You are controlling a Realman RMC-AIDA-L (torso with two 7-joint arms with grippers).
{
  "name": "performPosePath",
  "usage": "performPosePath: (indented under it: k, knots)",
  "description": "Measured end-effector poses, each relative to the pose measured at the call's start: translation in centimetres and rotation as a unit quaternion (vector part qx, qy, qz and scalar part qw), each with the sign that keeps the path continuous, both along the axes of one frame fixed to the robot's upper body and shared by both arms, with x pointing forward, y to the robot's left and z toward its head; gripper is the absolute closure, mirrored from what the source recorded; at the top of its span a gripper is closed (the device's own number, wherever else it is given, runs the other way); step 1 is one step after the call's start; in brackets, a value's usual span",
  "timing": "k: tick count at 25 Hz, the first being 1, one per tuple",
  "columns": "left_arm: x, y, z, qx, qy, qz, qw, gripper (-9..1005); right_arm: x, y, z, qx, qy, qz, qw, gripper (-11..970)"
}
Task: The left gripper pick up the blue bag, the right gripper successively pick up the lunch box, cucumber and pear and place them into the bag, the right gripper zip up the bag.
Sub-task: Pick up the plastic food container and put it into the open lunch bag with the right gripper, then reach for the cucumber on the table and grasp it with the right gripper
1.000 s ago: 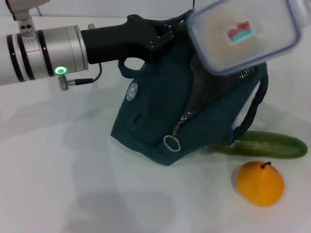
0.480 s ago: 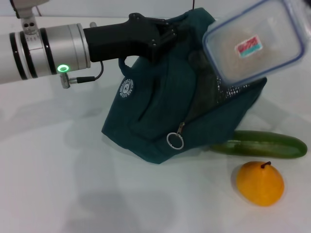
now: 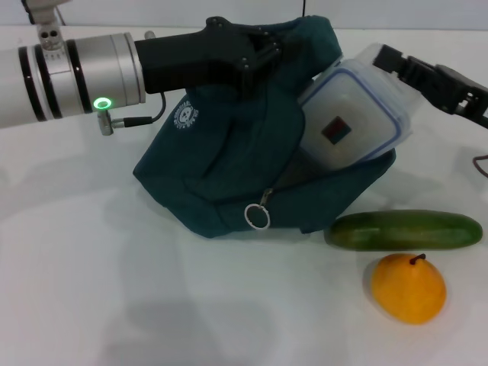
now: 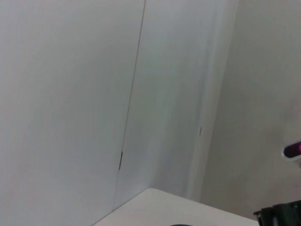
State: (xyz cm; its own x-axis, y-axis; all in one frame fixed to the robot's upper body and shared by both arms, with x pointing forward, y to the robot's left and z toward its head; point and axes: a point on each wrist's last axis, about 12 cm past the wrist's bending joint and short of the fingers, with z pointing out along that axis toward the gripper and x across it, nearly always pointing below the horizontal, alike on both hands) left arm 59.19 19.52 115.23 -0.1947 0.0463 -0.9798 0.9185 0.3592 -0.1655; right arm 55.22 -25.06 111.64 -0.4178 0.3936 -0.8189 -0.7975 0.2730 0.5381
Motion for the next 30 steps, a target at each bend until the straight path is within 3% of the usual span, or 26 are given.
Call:
performPosePath:
  k: [7,15,21,24,26,30]
  knots:
    - [0.0,-0.1,0.1,-0.005,0.000,0.000,1.000,950,0.3,1.6,0.6,-0.029,-0.020,0.040,0.999,934]
    - [0.2,-0.3,0.4,-0.013,0.019,0.000,1.000,951,0.6,1.2,1.3,-0.041,-0.034,0.057,0.997,927]
    - [1.0,-0.4,0.7,-0.009,0.063,0.017,0.998,951,0.6,-0.4,2.1,-0.020,-0.051,0.034,0.998,763]
    - [1.8,-0.3,0.6,0.007,0.079,0.041,0.996,951,-0.1,-2.2,2.9,-0.014,-0.077,0.037,0.996,624]
    - [2.4,-0.2,0.4,0.024,0.079,0.062,0.995,951,-0.7,-3.5,3.3,-0.020,-0.088,0.037,0.995,532]
    - [2.8,-0.1,-0.1,0.048,0.073,0.081,0.993,950,-2.1,-6.1,3.3,-0.059,-0.097,0.037,0.993,463]
